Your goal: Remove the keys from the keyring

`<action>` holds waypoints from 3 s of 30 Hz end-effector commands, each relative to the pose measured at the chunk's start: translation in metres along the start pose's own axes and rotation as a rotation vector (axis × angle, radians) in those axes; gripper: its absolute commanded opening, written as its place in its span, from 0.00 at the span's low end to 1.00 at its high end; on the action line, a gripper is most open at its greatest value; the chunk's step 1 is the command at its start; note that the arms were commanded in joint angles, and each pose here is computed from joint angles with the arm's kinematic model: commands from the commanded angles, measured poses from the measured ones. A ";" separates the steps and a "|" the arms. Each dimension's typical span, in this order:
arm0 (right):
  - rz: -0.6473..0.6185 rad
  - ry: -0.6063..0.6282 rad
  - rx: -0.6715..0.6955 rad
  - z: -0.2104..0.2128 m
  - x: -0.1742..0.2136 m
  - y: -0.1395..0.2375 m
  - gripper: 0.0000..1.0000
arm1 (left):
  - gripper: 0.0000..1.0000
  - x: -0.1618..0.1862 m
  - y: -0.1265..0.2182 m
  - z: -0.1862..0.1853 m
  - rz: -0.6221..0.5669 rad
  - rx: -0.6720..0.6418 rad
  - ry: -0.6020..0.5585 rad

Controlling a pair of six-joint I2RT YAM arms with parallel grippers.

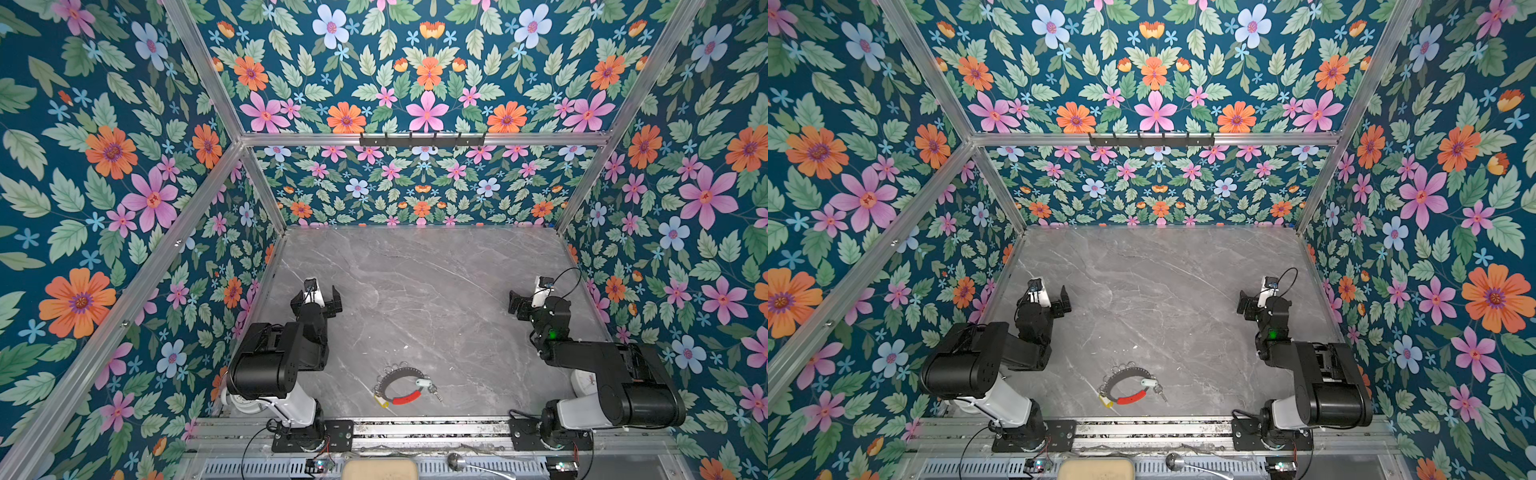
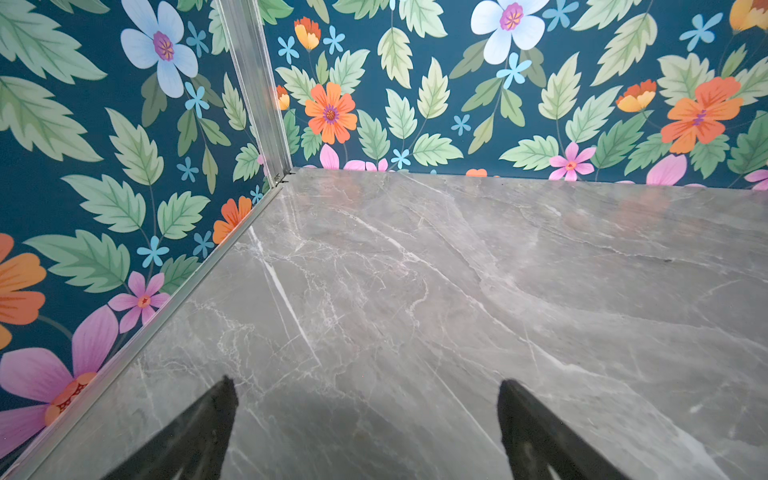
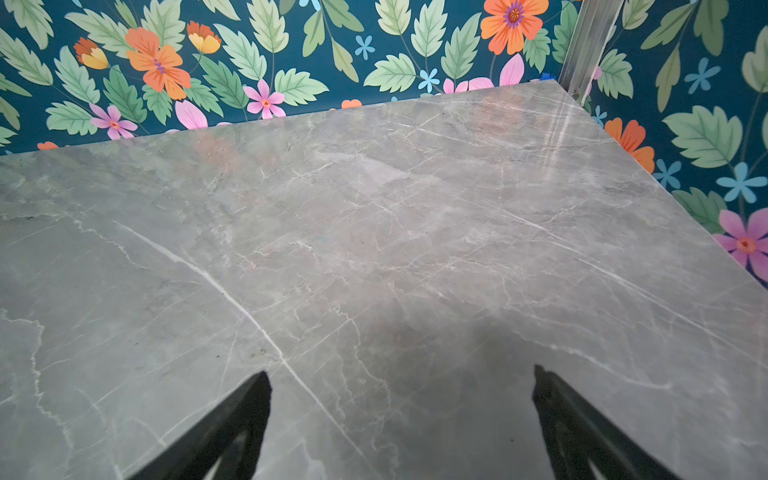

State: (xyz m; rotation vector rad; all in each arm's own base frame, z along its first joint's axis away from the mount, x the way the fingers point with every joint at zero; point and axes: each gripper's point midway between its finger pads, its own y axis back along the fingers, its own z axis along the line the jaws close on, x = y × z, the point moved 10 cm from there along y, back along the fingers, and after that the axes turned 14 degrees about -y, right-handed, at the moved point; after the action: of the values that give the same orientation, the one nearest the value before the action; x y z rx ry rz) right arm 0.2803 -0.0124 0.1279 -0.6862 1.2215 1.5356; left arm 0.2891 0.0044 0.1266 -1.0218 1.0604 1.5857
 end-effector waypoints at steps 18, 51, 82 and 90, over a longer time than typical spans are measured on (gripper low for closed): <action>-0.016 0.006 -0.005 0.001 -0.004 -0.001 0.99 | 1.00 -0.003 0.000 0.001 -0.017 -0.006 0.003; 0.176 -0.496 0.120 0.063 -0.046 0.041 0.99 | 1.00 -0.062 0.063 0.030 -0.208 -0.065 0.803; 1.052 0.222 -0.655 0.232 0.101 0.105 0.82 | 0.71 -0.050 0.113 -0.099 0.418 0.906 0.530; 1.125 0.230 -0.684 0.238 0.114 0.102 0.73 | 0.63 -0.024 0.148 -0.120 0.600 0.950 0.332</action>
State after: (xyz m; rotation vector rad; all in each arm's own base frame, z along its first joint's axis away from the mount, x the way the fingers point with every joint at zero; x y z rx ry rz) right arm 0.1871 0.2501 0.1422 -0.5968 1.3415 2.9054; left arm 0.1770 -0.1439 0.1516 -0.3776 2.2231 0.9732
